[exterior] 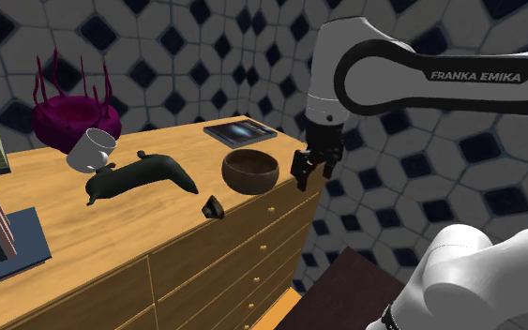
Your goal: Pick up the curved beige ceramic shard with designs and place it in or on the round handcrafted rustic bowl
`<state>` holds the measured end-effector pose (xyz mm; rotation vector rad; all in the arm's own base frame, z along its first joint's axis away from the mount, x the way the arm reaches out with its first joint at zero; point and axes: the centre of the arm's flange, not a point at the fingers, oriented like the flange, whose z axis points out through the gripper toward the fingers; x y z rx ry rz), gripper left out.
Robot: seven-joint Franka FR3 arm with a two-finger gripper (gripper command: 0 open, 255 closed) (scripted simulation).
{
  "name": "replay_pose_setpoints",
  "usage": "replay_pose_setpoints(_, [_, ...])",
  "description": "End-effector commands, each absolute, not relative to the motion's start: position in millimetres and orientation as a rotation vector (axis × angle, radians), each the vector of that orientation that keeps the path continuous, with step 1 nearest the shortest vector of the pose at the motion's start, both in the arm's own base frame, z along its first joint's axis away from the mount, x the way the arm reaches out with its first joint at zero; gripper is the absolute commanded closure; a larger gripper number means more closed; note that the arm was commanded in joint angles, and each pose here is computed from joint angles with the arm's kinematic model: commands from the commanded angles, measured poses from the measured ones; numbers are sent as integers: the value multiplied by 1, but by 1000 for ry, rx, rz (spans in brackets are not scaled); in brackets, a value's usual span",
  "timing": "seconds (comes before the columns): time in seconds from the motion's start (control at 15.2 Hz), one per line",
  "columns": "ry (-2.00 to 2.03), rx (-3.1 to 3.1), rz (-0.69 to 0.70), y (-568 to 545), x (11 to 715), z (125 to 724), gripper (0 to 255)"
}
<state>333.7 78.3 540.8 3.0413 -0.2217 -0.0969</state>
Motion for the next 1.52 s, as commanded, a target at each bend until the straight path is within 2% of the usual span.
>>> replay_pose_setpoints(0.0, [-240, 3058, -76, 98, 348, 532, 0])
replay_pose_setpoints(1.12, [-386, 3180, 97, 246, 472, 493, 0])
replay_pose_setpoints(1.45, [-392, 3184, 103, 253, 479, 471, 0])
